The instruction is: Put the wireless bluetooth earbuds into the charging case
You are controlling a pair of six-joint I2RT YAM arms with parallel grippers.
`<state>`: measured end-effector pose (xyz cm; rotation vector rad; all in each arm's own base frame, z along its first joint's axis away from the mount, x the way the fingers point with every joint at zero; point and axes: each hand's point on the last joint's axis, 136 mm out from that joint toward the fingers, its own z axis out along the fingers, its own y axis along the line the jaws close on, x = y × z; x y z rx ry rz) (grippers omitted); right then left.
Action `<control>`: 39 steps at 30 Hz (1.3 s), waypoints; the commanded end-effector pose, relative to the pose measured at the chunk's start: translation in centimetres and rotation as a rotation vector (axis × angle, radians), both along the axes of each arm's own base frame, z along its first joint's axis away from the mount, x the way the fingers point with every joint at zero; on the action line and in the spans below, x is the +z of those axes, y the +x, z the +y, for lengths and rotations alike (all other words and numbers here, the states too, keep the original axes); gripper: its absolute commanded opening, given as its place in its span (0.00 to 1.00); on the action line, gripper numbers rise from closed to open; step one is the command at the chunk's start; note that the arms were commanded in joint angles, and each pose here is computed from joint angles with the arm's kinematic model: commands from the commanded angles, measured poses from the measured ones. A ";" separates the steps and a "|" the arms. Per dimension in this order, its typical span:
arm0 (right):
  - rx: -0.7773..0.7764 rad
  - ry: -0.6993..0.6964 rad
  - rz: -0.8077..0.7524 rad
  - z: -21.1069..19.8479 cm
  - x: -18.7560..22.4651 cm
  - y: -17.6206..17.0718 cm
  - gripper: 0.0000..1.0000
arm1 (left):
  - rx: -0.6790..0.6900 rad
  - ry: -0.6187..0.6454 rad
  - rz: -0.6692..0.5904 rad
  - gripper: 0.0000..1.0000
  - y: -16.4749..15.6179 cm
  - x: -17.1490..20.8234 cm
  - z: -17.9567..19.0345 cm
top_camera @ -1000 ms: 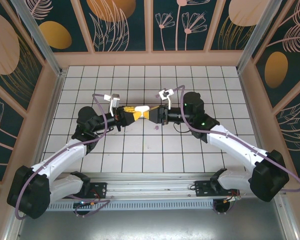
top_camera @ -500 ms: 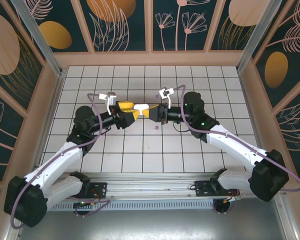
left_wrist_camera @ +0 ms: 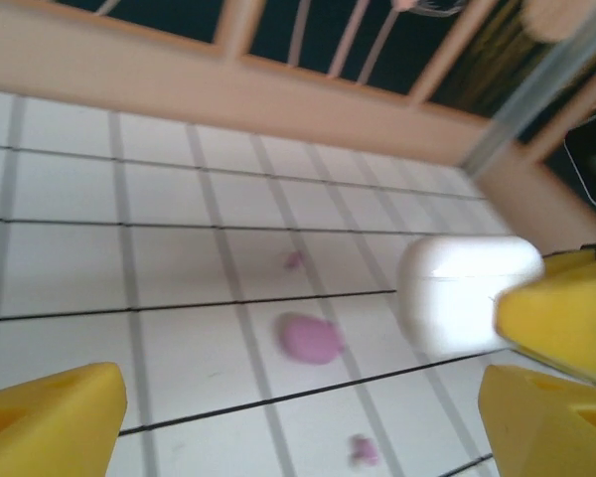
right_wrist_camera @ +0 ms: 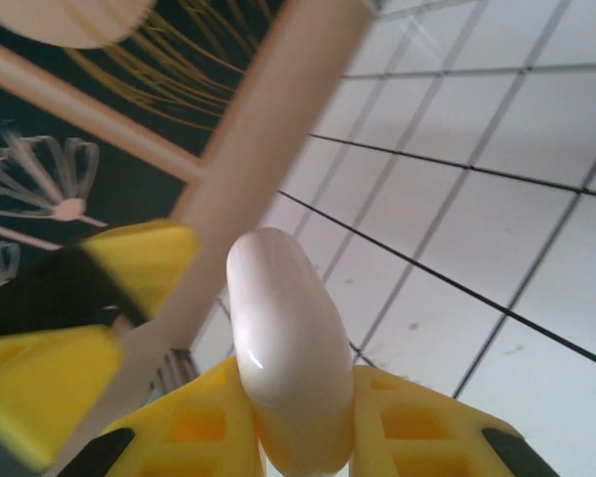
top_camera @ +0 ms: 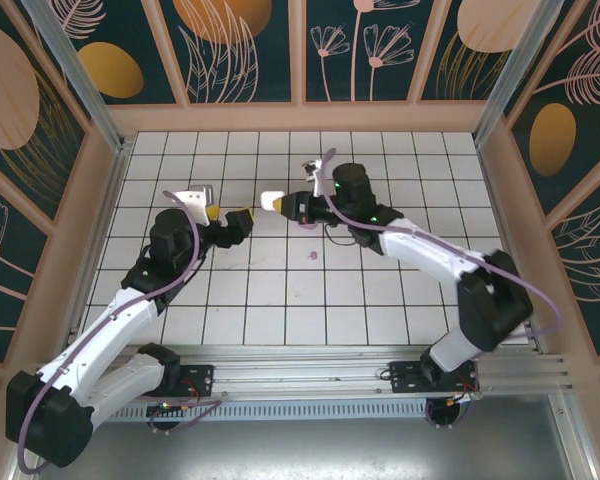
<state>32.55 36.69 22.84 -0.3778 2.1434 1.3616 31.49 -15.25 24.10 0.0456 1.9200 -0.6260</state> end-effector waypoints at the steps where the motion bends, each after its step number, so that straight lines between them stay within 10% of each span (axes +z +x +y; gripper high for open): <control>1: -0.042 -0.049 0.114 1.9 -3.7 2.1 0.10 | 0.177 0.150 0.000 0.92 -0.1 -1.7 4.1; 11: 0.098 -0.148 0.299 12.1 -14.0 5.9 0.10 | 0.255 0.246 -0.042 0.93 -1.2 -2.5 6.6; 21: 0.038 -0.240 0.365 13.8 -18.1 8.4 0.23 | 0.234 0.294 -0.041 0.93 -1.0 -3.2 6.4; 28: -0.092 -0.401 0.290 11.3 -16.4 9.5 0.54 | 0.204 0.290 -0.042 0.93 -0.5 -3.2 5.7; 39: -0.414 -0.569 0.157 0.8 -11.3 8.6 0.60 | 0.116 0.220 -0.028 0.93 0.7 -3.6 3.2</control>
